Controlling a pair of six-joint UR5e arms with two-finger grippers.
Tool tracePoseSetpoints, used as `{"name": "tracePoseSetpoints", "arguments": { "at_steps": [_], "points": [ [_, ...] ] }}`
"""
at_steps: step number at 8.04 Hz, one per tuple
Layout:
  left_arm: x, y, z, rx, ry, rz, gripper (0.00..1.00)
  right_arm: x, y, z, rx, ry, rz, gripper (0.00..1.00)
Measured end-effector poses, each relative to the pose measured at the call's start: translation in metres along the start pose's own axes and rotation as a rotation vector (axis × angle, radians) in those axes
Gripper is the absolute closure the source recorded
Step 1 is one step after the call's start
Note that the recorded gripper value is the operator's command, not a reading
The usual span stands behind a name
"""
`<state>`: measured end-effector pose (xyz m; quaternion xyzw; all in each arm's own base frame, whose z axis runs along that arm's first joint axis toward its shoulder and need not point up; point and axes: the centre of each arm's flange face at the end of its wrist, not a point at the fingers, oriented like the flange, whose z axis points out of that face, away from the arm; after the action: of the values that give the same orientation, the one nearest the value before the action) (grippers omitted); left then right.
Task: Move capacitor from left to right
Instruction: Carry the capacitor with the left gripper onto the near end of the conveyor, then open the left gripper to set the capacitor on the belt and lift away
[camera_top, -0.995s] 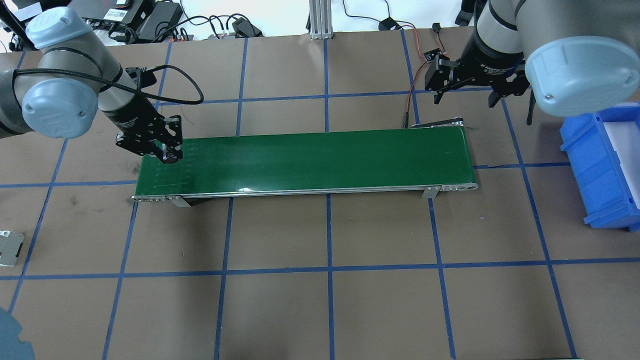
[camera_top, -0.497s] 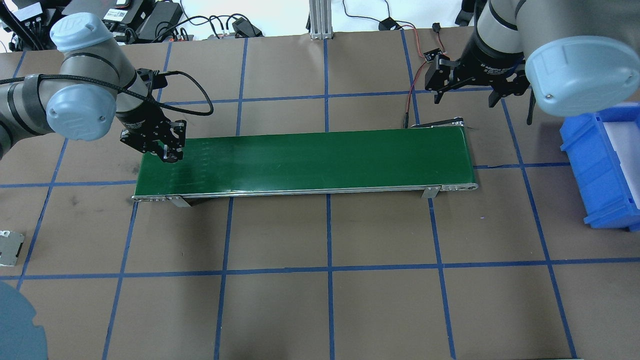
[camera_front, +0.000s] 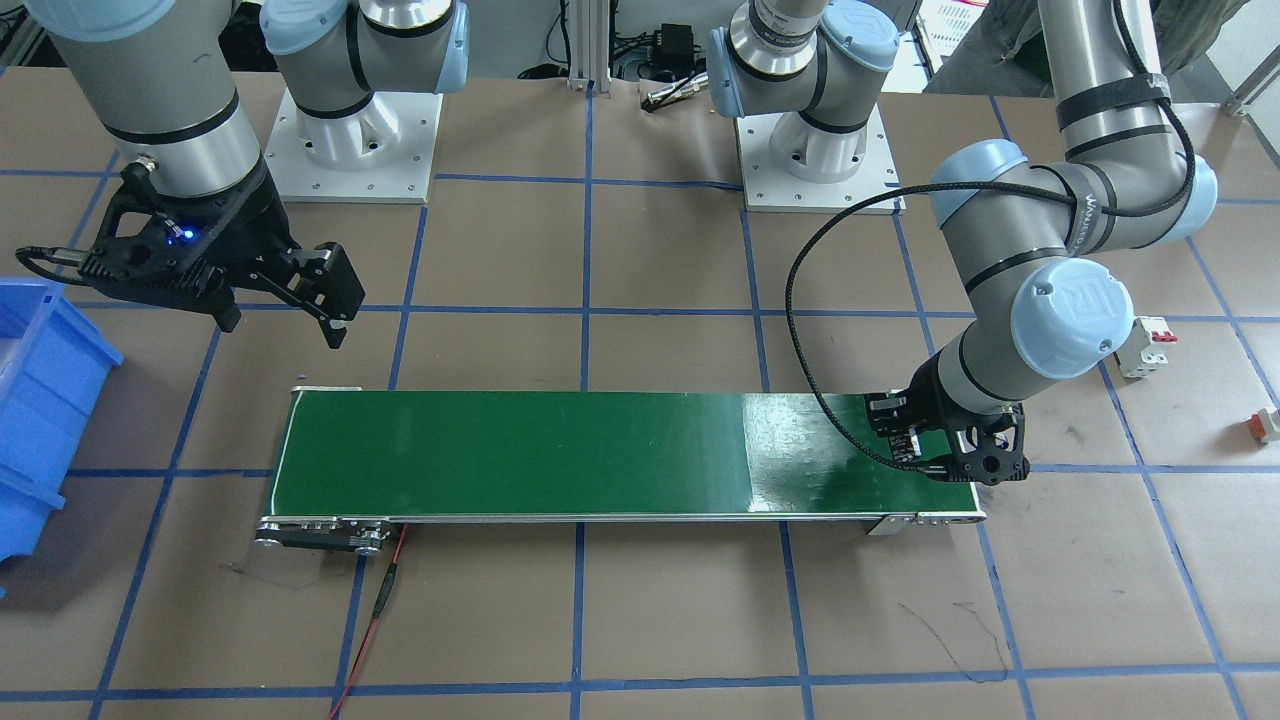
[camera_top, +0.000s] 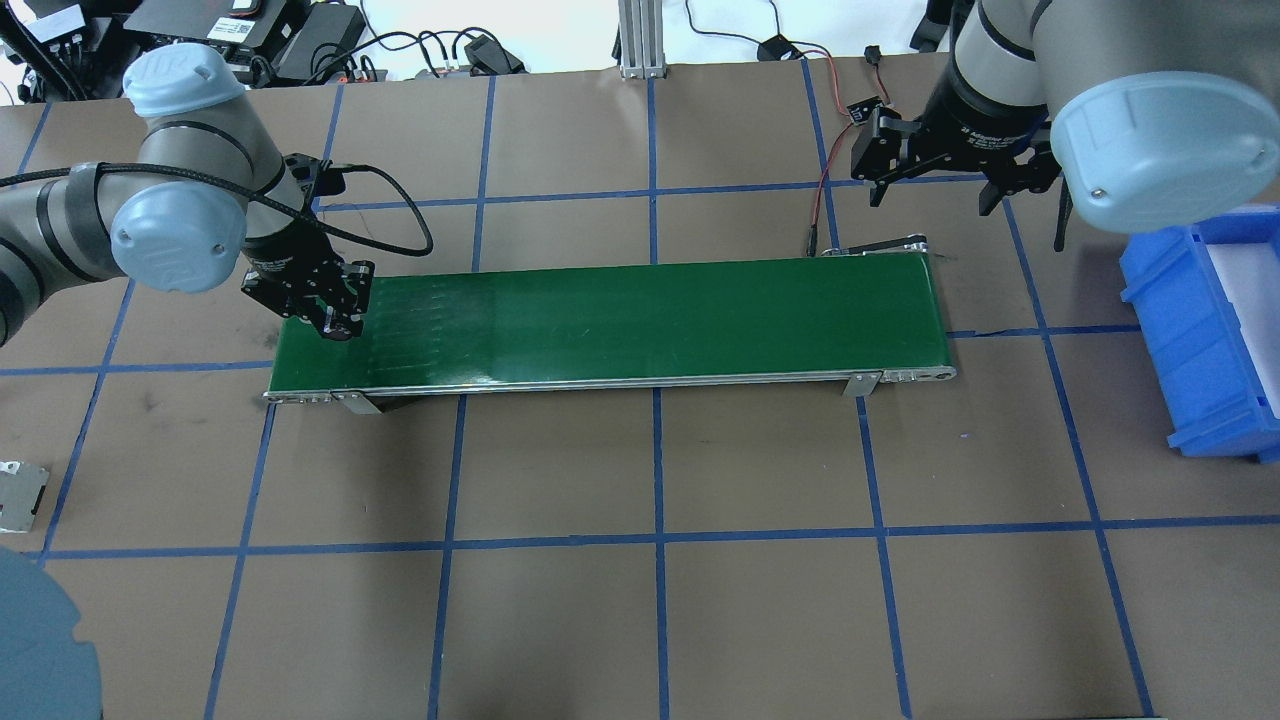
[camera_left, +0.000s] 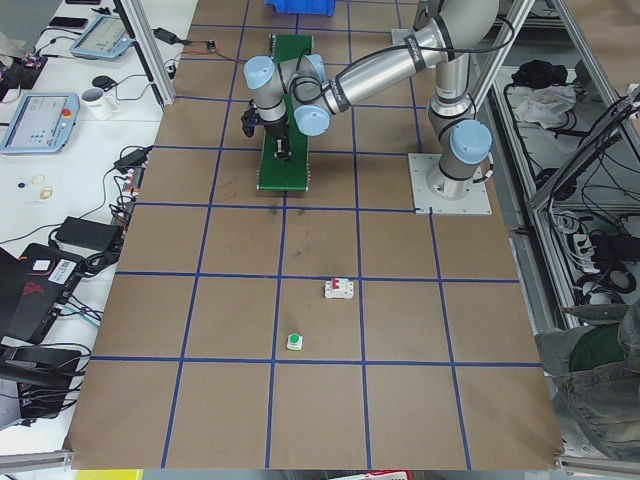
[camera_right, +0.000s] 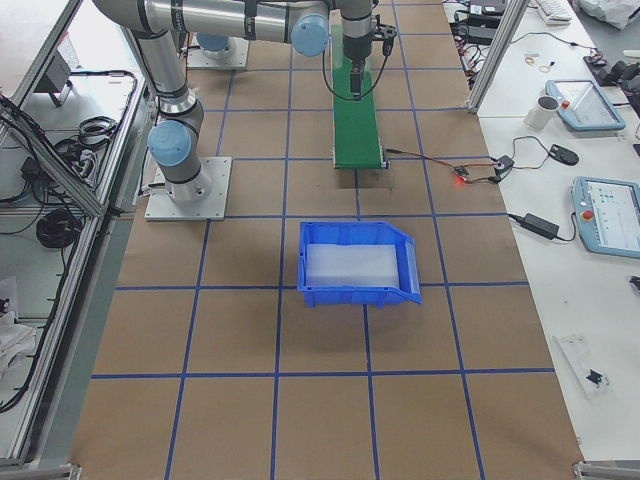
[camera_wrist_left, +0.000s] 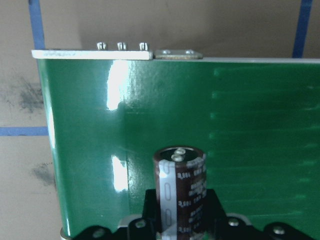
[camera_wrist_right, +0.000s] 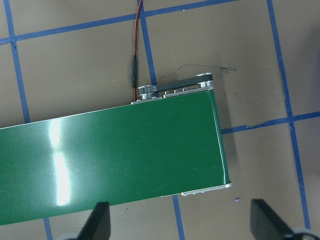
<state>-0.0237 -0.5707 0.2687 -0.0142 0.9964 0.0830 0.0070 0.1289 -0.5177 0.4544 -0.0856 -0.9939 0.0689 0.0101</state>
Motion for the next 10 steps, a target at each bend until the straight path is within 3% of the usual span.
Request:
{"name": "tracePoseSetpoints", "arguments": {
  "at_steps": [2,3,4,5,6,8,10],
  "points": [
    [0.002,-0.001,0.017,-0.005,-0.001,0.003,0.75,0.0,0.0,0.0,0.0,0.001,0.009,0.0],
    [0.004,-0.001,0.021,-0.005,-0.002,0.002,0.49,0.0,0.0,0.0,0.0,0.001,0.01,0.0],
    [0.004,-0.002,0.022,-0.001,-0.003,0.0,0.09,0.0,0.0,0.0,0.0,0.001,0.01,0.0],
    [0.005,-0.004,0.021,0.011,-0.006,-0.002,0.0,0.0,0.0,0.0,0.0,0.001,0.01,0.0],
    [0.009,-0.003,0.019,0.013,-0.008,0.002,0.0,0.0,0.0,0.0,0.0,0.001,0.01,0.0],
    [0.016,0.005,0.016,-0.06,-0.001,0.015,0.0,0.0,0.0,0.0,0.0,0.001,0.01,0.0],
    [0.016,0.001,-0.023,-0.097,0.01,0.019,0.0,0.0,0.0,0.0,0.0,0.001,0.011,0.0]
  ]
}}
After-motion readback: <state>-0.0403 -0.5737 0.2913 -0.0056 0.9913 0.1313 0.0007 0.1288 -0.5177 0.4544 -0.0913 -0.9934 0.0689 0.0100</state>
